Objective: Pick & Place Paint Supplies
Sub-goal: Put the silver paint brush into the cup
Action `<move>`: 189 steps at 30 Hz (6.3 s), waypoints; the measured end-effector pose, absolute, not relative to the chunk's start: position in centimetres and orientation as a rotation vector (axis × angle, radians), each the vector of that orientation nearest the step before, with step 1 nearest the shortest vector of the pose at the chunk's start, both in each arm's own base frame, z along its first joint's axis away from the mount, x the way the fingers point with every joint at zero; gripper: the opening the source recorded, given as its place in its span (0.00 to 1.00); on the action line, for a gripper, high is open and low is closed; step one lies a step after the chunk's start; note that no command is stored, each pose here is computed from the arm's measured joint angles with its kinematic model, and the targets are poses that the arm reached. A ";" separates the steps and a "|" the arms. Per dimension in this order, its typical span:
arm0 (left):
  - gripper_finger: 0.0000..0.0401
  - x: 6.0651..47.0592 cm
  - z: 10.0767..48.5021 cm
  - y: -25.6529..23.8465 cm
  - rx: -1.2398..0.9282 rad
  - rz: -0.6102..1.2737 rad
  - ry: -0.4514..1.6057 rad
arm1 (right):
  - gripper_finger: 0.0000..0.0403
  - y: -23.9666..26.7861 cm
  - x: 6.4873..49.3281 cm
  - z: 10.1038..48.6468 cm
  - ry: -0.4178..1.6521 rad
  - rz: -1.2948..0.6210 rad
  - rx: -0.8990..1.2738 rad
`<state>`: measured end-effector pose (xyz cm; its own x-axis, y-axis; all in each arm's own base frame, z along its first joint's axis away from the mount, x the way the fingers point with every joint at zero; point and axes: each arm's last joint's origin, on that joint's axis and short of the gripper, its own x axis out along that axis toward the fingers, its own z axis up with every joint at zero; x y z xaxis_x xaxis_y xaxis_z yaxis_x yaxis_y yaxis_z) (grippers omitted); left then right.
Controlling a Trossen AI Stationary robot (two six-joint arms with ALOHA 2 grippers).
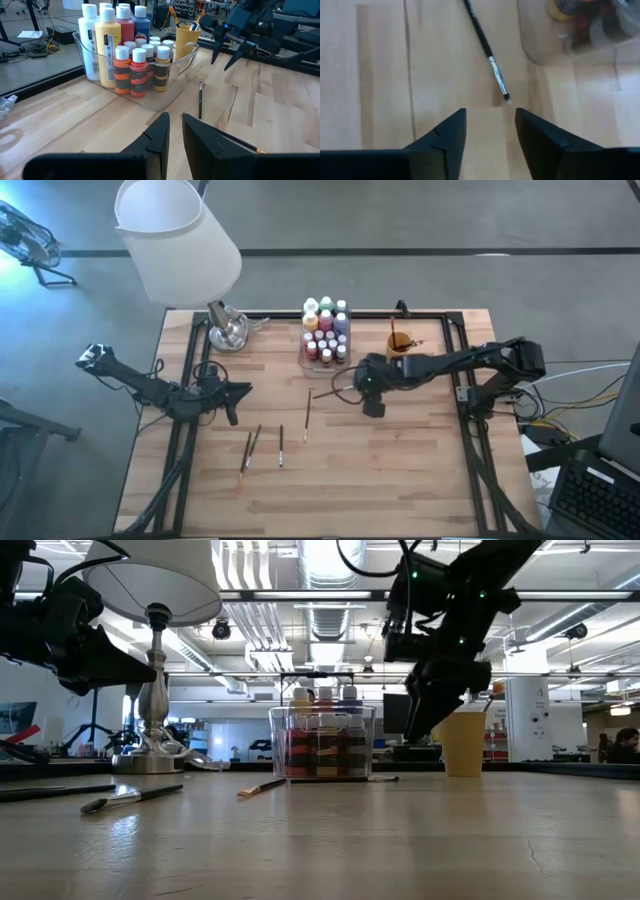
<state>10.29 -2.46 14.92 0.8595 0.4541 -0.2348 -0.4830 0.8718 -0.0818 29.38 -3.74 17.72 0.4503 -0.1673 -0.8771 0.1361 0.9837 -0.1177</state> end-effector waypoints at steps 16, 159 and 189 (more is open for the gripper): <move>0.14 10.3 14.9 -2.5 -0.140 0.493 0.212 | 0.52 -6.0 29.4 16.4 0.969 -0.109 -0.047; 0.14 10.3 14.9 -2.5 -0.140 0.493 0.212 | 0.02 -5.2 21.2 33.3 1.697 -0.544 -0.935; 0.14 10.3 14.9 -2.5 -0.140 0.493 0.212 | 0.02 -4.9 16.7 29.8 1.839 -0.388 -1.008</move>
<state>10.30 -2.46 14.92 0.8595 0.4541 -0.2348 -0.4830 0.8718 -0.0819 16.71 -4.93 29.81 -0.1905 -0.7784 -0.5981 -0.4707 0.6071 -0.6402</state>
